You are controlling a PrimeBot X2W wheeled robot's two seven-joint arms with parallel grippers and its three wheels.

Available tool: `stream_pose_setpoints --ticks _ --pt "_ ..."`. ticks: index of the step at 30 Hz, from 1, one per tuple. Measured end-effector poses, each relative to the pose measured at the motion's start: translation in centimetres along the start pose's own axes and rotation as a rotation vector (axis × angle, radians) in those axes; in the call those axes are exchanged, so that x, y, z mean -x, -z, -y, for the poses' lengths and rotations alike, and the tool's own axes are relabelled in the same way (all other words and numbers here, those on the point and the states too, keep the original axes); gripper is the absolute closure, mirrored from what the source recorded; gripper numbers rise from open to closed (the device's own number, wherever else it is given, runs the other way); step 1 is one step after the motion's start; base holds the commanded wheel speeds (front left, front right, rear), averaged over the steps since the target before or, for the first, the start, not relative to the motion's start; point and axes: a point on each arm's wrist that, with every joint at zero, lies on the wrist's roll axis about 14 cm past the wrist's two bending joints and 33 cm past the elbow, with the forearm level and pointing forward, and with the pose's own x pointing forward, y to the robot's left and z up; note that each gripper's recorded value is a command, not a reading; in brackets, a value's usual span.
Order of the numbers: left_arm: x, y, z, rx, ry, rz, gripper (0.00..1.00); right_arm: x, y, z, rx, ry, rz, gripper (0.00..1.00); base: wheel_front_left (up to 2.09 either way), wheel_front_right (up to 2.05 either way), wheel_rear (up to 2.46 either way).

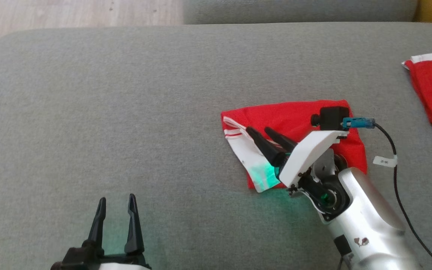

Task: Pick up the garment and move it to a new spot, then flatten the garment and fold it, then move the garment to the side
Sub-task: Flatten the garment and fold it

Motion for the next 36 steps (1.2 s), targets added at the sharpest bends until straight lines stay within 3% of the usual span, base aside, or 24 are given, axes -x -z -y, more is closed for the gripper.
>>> stream_pose_setpoints --ticks 4,8,11,15,21,26,31,36 --pt "-0.3 -0.1 0.4 -0.002 0.015 0.002 0.0 0.9 -2.7 -2.5 0.014 -0.076 0.134 0.0 0.0 0.0 0.0" --pt "-0.5 -0.5 0.0 -0.007 0.008 0.016 0.0 3.5 -5.7 -4.5 0.131 -0.096 0.3 0.0 0.0 0.0 0.0" --pt "-0.2 -0.3 0.0 -0.017 0.011 0.011 0.0 6.5 -6.5 -2.9 0.271 0.017 0.392 0.0 0.0 0.0 0.0" --pt "0.1 0.1 0.0 -0.028 0.017 -0.002 0.0 11.4 -7.2 1.5 0.3 0.201 0.489 0.0 0.0 0.0 0.0" --pt "0.0 -0.6 0.2 -0.029 0.034 0.019 0.0 18.2 -9.2 6.2 0.482 0.455 0.642 0.0 0.0 0.0 0.0" --pt "0.6 -0.6 0.0 -0.03 0.036 0.023 0.0 21.8 -7.2 9.8 0.646 0.619 0.633 0.0 0.0 0.0 0.0" --pt "1.5 -0.4 -0.6 -0.031 0.023 0.022 0.0 22.8 -3.3 12.4 0.599 0.69 0.589 0.0 0.0 0.0 0.0" --pt "1.8 -0.2 -0.8 -0.031 0.018 0.014 0.0 21.3 -2.9 11.1 0.584 0.64 0.603 0.0 0.0 0.0 0.0"
